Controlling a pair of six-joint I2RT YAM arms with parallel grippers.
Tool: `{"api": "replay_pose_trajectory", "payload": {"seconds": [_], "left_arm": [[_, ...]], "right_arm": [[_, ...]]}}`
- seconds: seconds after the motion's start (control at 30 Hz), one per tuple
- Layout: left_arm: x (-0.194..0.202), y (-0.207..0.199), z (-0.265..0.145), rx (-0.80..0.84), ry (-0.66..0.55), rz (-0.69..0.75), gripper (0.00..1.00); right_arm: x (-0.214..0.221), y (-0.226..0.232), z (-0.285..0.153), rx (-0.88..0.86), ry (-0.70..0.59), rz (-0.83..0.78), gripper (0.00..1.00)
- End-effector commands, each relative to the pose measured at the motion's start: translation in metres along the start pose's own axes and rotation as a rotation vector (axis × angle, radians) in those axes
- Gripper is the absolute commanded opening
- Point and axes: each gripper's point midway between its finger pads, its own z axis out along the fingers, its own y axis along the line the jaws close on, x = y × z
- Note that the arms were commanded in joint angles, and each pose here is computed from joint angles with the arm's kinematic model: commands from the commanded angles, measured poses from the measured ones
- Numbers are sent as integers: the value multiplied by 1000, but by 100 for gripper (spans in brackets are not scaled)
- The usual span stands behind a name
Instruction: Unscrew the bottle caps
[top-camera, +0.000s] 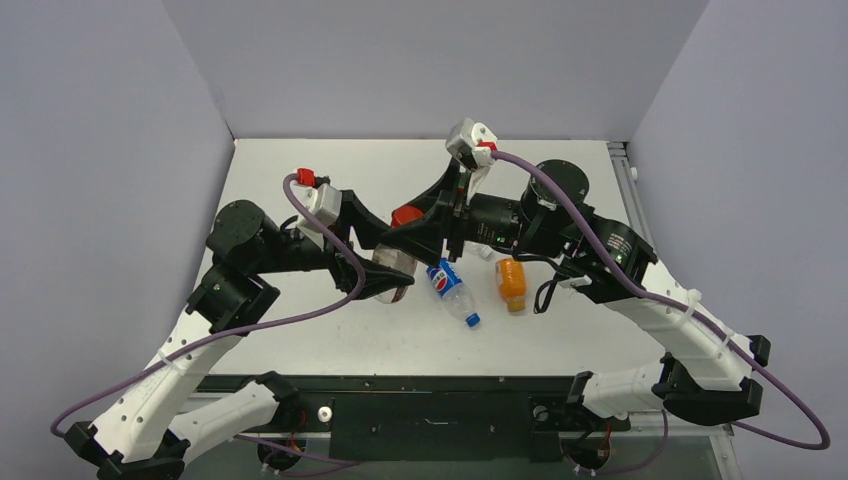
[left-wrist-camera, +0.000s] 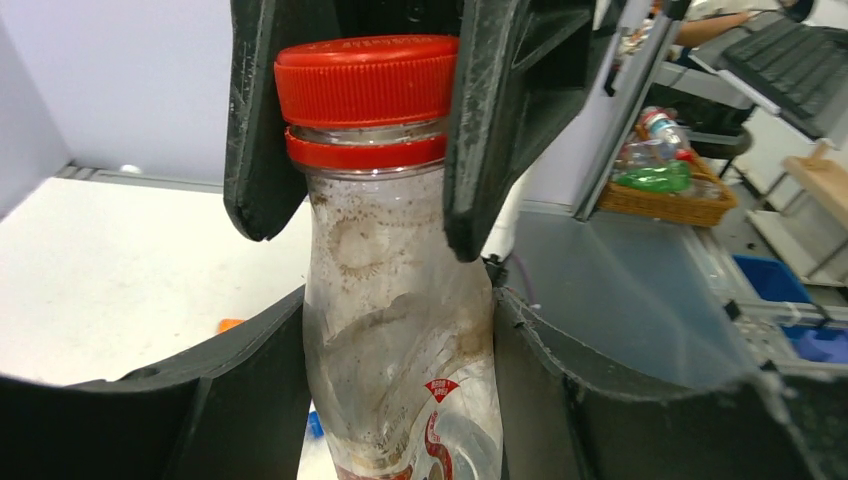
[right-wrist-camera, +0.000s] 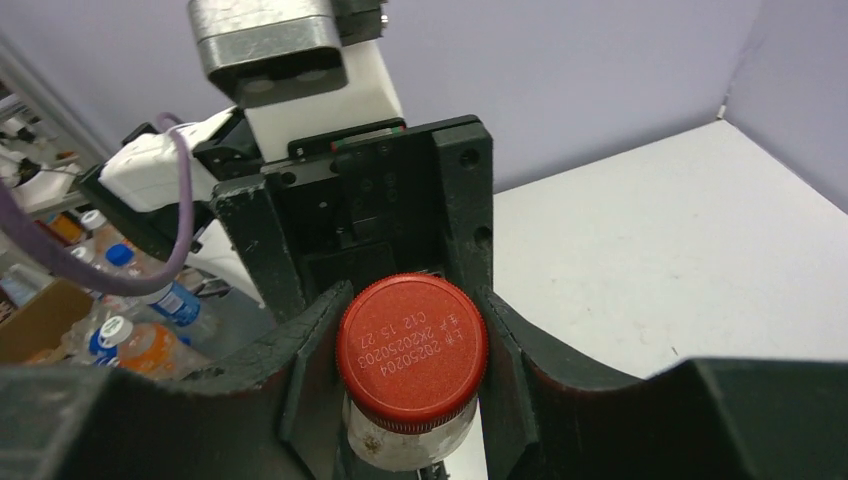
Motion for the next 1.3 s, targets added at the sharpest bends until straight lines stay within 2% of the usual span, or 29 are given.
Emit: {"api": "replay_pose_trajectory", "payload": {"seconds": [0.0, 0.13, 0.17, 0.2, 0.23, 0.3, 0.33, 0.43, 0.53, 0.7, 0.8, 0.93, 1.03, 1.17, 1.2, 1.27], "left_arm": [[-13, -28, -2, 121, -5, -74, 0], [-18, -32, -2, 144, -16, -73, 0], [-18, -30, -1, 137, -19, -64, 0], [-17, -25, -1, 116, -24, -60, 0], [-17, -22, -1, 101, -29, -37, 0], [-15, -11, 0, 46, -41, 14, 0], [-9, 0, 0, -7, -30, 8, 0], [-5, 18, -4, -103, -30, 105, 0], [-2, 32, -8, -174, -29, 164, 0], [0, 38, -10, -207, -24, 174, 0], [0, 41, -11, -222, -23, 180, 0], [1, 45, -12, -241, -21, 182, 0], [1, 46, -11, -244, -21, 181, 0], [0, 45, -10, -234, -22, 174, 0], [0, 43, -9, -223, -21, 167, 0], [1, 38, -8, -196, -22, 155, 0]], "right_arm": [[-34, 43, -23, -233, -118, -78, 0], [-31, 40, -23, -240, -99, -53, 0], [-34, 34, -21, -200, -104, -48, 4], [-31, 27, -20, -163, -90, -33, 22], [-36, 14, -18, -82, -103, -23, 53], [-36, -10, -15, 71, -103, 3, 77], [-33, -17, -15, 121, -88, 19, 79], [-36, -37, -13, 263, -109, 46, 82], [-35, -43, -8, 335, -109, 50, 83], [-34, -41, 1, 347, -89, 40, 84], [-34, -39, 5, 336, -83, 40, 79], [-30, -39, 5, 334, -66, 39, 67], [-28, -37, 5, 321, -60, 35, 53], [-30, -30, 1, 283, -58, 15, 29], [-30, -30, 0, 281, -61, 10, 19], [-32, -23, -4, 228, -67, 0, 11]]}}
